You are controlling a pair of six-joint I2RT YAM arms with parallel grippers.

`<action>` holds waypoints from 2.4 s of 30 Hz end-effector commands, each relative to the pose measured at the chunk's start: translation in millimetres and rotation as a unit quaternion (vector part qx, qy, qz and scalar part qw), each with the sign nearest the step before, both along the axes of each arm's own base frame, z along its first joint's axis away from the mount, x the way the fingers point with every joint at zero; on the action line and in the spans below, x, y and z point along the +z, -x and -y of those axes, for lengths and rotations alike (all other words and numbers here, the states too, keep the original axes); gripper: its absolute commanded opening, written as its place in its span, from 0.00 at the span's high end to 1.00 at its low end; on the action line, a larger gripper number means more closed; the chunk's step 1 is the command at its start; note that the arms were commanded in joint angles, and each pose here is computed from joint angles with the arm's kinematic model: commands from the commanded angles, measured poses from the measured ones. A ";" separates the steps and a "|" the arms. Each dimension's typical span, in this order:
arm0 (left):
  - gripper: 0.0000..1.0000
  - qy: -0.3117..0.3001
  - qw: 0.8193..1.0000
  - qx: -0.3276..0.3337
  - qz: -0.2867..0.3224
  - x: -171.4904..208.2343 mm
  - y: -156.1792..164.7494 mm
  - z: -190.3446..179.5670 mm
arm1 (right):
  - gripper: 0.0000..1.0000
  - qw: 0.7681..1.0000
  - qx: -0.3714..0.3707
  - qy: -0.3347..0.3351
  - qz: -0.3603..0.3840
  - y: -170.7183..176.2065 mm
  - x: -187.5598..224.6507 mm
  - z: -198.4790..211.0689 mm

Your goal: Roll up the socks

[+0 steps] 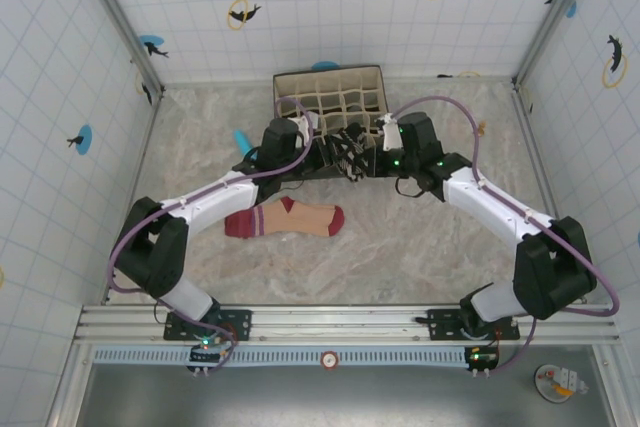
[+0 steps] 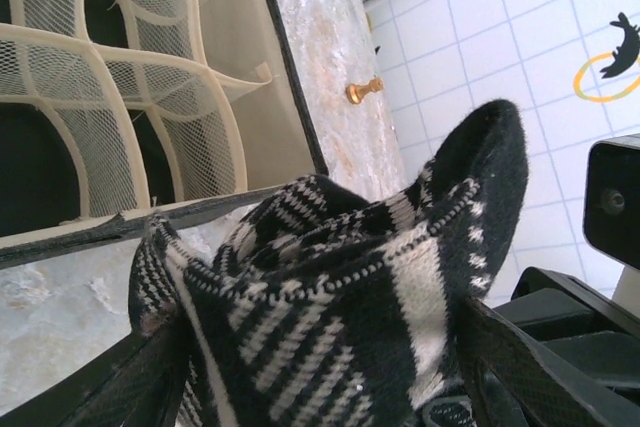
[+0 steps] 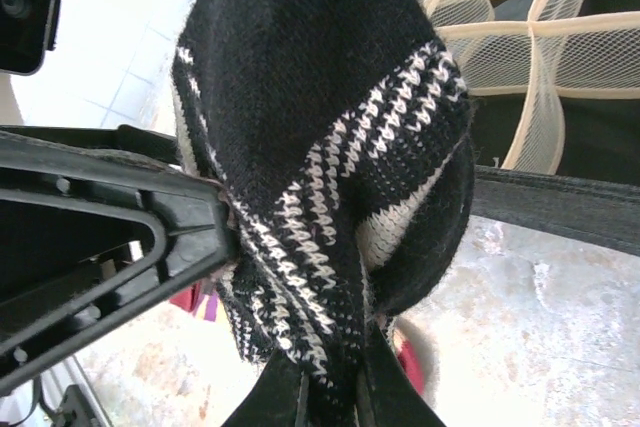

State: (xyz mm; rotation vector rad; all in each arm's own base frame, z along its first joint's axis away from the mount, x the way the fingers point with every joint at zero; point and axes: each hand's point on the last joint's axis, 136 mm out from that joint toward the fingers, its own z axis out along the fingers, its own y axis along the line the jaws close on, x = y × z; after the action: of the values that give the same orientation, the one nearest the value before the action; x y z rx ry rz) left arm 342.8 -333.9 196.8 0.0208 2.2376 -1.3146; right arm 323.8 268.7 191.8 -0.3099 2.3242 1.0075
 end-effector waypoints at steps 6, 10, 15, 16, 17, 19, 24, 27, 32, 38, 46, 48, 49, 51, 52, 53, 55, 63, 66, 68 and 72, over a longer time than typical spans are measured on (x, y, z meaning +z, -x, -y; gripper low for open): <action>0.29 0.033 0.999 -0.013 -0.006 -2.6 5.4 12.4 | 1.00 0.996 0.030 -0.086 0.003 10.9 24.5 -11.4; 0.33 0.046 0.999 -0.020 -0.007 -5.8 11.0 12.3 | 1.00 0.994 0.033 -0.103 -0.012 13.7 21.8 -9.7; 0.45 0.053 0.998 -0.035 0.004 -1.9 15.0 14.3 | 1.00 0.990 0.028 -0.136 -0.023 16.3 23.0 -2.8; 0.46 0.054 0.998 -0.038 0.005 -1.8 15.3 14.8 | 1.00 0.989 0.028 -0.141 -0.026 17.3 22.5 -2.4; 0.47 0.057 0.998 -0.040 0.006 -0.6 15.4 15.4 | 1.00 0.989 0.026 -0.144 -0.029 17.5 21.6 -1.3; 0.48 0.059 0.997 -0.042 0.007 -0.6 15.7 16.6 | 1.00 0.988 0.026 -0.150 -0.032 19.0 21.2 -1.0; 0.71 0.072 0.996 -0.061 0.010 1.0 19.0 21.1 | 1.00 0.986 0.033 -0.162 -0.035 21.4 24.5 -1.6; 0.88 0.073 0.994 -0.078 0.012 2.4 22.6 23.8 | 0.88 0.986 0.029 -0.160 -0.031 20.1 28.6 6.1; 1.00 0.078 0.991 -0.103 0.015 6.0 22.3 22.8 | 0.53 0.986 0.014 -0.164 -0.021 15.9 40.9 29.9; 1.00 0.089 0.988 -0.127 0.015 10.2 20.8 22.7 | 0.24 0.985 -0.006 -0.172 -0.018 7.7 53.9 59.0; 1.00 0.114 0.981 -0.155 0.019 17.5 26.7 28.5 | 0.03 0.979 0.025 -0.196 -0.039 8.0 39.2 50.1; 1.00 0.119 0.980 -0.159 0.022 20.5 27.7 29.3 | 0.02 0.978 0.034 -0.200 -0.045 10.1 34.1 44.4; 1.00 0.120 0.979 -0.160 0.023 20.8 28.0 29.5 | 0.02 0.978 0.035 -0.198 -0.048 10.3 30.9 42.4; 1.00 0.122 0.979 -0.160 0.024 22.6 27.6 29.5 | 0.01 0.979 0.040 -0.195 -0.051 11.0 25.7 37.6; 1.00 0.124 0.979 -0.162 0.024 23.0 28.4 30.4 | 0.01 0.978 0.043 -0.195 -0.052 11.5 23.6 35.5; 1.00 0.128 0.978 -0.162 0.026 25.0 28.1 30.6 | 0.01 0.978 0.046 -0.195 -0.053 11.9 21.6 32.7; 1.00 0.133 0.977 -0.166 0.029 27.7 29.6 32.6 | 0.01 0.977 0.052 -0.196 -0.059 13.5 17.4 26.9; 1.00 0.141 0.975 -0.169 0.033 30.3 30.3 35.7 | 0.07 0.973 0.066 -0.209 -0.072 22.7 8.9 8.0; 1.00 0.146 0.974 -0.169 0.034 32.3 30.6 36.5 | 0.15 0.972 0.064 -0.216 -0.068 24.2 8.4 7.3; 1.00 0.149 0.974 -0.168 0.036 33.7 30.3 36.5 | 0.21 0.971 0.062 -0.223 -0.065 25.0 9.3 7.7; 1.00 0.158 0.972 -0.168 0.036 36.4 30.7 36.5 | 0.34 0.967 0.065 -0.239 -0.060 26.4 14.0 7.0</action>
State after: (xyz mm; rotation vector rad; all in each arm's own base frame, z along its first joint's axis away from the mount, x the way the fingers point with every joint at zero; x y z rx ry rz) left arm 313.8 -363.9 213.9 0.2825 2.0810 -1.7575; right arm 297.3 258.9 194.2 -0.1830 2.1703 1.6169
